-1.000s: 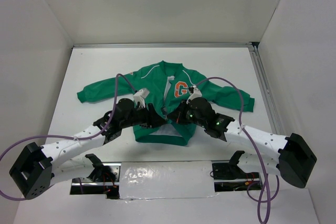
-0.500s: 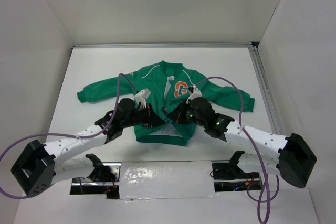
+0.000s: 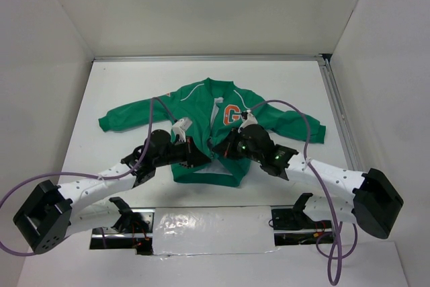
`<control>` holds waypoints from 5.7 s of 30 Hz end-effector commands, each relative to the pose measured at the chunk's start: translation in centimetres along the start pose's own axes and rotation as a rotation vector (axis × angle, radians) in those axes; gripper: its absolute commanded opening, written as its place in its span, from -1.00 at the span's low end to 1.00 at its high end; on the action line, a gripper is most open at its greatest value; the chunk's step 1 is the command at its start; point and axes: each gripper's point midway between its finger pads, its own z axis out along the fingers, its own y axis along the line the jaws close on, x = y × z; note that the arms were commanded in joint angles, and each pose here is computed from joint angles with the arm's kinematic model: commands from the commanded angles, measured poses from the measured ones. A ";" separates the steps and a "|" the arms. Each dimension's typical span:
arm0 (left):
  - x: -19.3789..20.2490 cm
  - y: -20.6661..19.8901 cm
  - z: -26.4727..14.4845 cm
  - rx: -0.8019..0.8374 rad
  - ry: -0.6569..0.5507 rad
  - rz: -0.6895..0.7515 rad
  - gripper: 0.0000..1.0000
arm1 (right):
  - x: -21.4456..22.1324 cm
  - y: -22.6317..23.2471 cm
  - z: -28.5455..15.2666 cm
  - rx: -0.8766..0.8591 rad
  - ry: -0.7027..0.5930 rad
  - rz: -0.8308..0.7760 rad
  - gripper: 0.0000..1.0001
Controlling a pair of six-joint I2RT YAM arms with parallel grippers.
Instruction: Zip up the jacket
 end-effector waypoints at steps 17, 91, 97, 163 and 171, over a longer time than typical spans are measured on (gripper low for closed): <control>1.4 0.4 -1.5 -0.047 0.118 0.018 -1.00 | -1.7 0.8 -1.4 0.017 -0.010 -0.145 -0.34; 13.0 9.4 -4.6 -0.502 0.635 -0.437 -1.00 | 13.9 -2.9 3.3 -0.155 0.624 -0.821 0.06; 12.4 9.3 -4.5 -0.489 0.618 -0.401 -1.00 | 13.8 -3.2 3.8 -0.143 0.588 -0.870 0.04; 11.3 8.9 -3.8 -0.456 0.603 -0.337 -1.00 | 14.7 -0.7 5.1 -0.241 0.475 -1.009 0.04; 11.2 9.2 -3.7 -0.464 0.605 -0.328 -1.00 | 16.1 -1.4 4.4 -0.290 0.540 -1.011 0.01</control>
